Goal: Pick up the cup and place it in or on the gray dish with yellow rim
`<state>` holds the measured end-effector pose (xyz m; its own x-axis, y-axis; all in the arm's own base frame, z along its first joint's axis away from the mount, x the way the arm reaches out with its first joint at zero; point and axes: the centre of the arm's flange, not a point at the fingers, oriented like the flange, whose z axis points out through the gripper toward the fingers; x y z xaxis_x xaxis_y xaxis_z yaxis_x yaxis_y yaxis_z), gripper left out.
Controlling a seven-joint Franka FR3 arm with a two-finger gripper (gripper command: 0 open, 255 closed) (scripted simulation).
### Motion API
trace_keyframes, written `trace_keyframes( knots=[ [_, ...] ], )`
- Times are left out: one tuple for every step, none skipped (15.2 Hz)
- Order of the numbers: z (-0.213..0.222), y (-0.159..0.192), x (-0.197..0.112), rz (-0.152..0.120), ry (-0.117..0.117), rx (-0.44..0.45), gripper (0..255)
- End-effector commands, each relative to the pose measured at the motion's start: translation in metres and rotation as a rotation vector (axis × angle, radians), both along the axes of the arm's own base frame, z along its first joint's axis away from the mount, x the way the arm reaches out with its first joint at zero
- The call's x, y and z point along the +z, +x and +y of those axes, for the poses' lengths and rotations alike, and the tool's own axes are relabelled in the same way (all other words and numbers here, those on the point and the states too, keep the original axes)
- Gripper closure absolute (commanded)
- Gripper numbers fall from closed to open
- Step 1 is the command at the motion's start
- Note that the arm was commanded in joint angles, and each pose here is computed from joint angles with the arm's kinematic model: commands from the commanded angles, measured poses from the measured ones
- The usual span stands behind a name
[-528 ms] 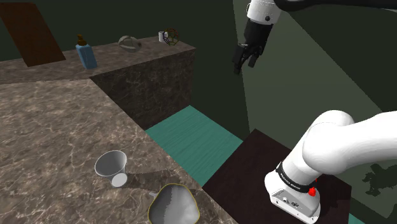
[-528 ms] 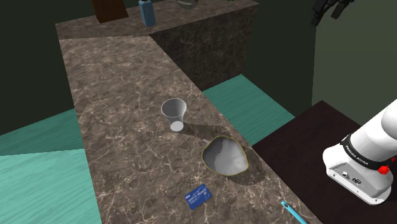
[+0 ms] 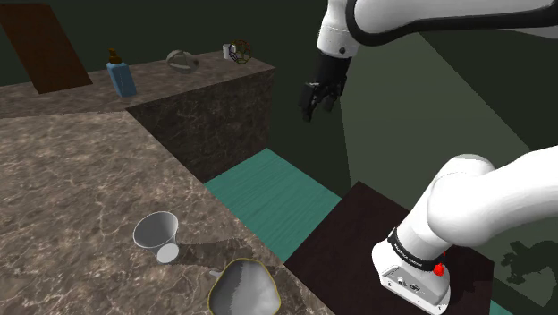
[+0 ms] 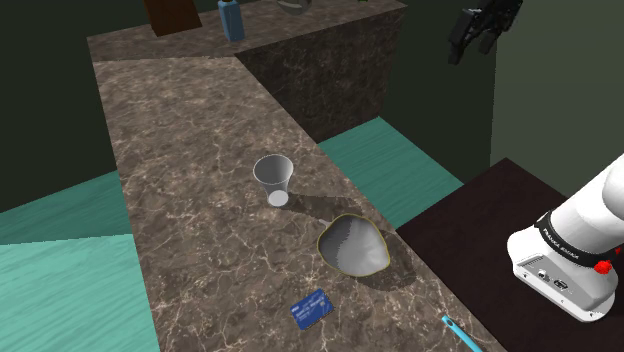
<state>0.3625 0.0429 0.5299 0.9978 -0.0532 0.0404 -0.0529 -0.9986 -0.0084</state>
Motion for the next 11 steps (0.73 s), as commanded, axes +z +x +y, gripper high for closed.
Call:
trace_keyframes(
  knots=[
    [0.016,0.011,-0.014,0.003,0.016,0.009,0],
    [0.024,0.016,-0.022,0.005,0.024,0.014,0],
    [0.032,0.022,-0.03,0.006,0.031,0.018,0],
    [0.041,0.027,-0.037,0.008,0.039,0.023,0],
    [0.049,0.032,-0.045,0.01,0.046,0.028,0],
    [0.058,0.037,-0.052,0.012,0.054,0.033,0],
    [0.066,0.042,-0.06,0.013,0.062,0.037,0],
    [0.075,0.048,-0.067,0.015,0.069,0.042,0],
    [0.084,0.053,-0.074,0.017,0.077,0.047,0],
    [0.093,0.058,-0.082,0.019,0.084,0.051,0],
    [0.102,0.062,-0.089,0.02,0.092,0.056,0]
  ],
)
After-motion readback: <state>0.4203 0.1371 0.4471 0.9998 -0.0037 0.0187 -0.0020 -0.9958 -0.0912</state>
